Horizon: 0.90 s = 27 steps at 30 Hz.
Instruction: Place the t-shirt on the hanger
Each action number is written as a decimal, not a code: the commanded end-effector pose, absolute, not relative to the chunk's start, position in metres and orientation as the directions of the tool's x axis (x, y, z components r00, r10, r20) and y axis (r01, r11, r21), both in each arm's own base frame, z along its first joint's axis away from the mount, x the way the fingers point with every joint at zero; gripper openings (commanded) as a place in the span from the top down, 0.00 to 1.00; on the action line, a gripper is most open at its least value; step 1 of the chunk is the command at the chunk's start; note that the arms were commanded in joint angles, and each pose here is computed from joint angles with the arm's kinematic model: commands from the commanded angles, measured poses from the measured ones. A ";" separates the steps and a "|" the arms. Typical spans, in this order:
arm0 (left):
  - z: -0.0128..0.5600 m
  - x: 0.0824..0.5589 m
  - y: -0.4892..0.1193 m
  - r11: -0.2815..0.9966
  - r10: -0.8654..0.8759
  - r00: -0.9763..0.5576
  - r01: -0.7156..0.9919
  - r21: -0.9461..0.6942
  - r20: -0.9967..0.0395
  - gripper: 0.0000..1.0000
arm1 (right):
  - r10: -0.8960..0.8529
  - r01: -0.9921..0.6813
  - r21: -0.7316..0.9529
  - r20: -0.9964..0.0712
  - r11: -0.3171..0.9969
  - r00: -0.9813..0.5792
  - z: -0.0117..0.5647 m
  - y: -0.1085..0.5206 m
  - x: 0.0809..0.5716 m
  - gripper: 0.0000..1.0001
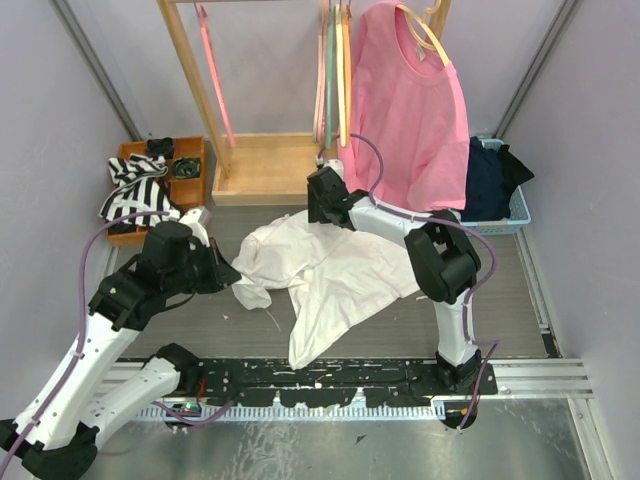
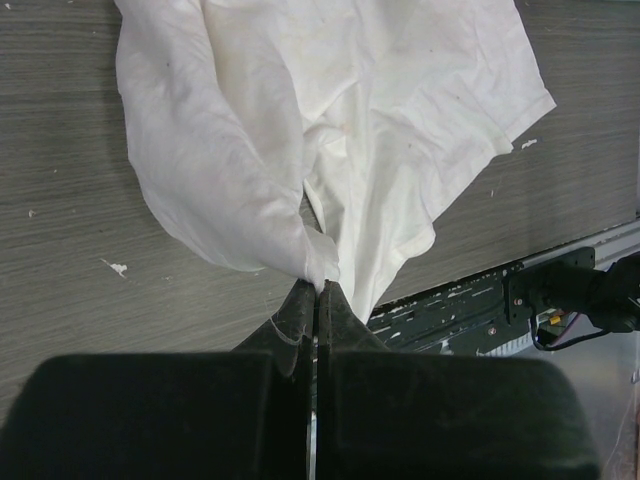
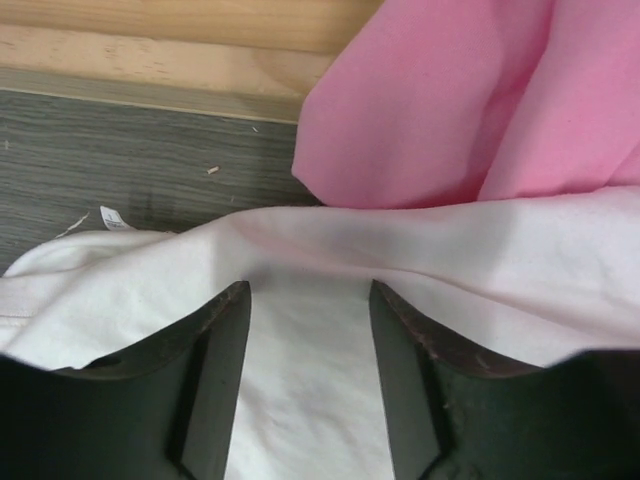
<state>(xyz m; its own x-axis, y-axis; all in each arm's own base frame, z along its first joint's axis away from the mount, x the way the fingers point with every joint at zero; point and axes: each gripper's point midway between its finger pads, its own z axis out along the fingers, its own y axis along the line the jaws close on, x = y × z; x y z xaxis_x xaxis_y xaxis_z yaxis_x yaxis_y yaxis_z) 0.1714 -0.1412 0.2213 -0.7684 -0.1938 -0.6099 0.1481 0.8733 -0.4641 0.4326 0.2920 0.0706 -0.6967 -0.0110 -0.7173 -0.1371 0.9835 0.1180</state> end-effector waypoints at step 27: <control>0.211 0.180 -0.145 0.879 -0.187 -0.771 0.145 -0.454 -0.609 1.00 | 0.160 -0.119 0.306 -0.747 0.945 -0.646 0.133 0.207 0.301 0.99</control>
<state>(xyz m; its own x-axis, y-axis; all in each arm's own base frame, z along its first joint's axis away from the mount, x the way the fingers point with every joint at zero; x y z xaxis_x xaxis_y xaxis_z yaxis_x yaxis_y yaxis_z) 0.1753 -0.1401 0.2170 -0.7706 -0.1899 -0.6084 0.1363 0.8834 -0.4484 0.3057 0.2109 0.1246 -0.6594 0.1205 -0.7421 -0.1335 0.9526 0.2733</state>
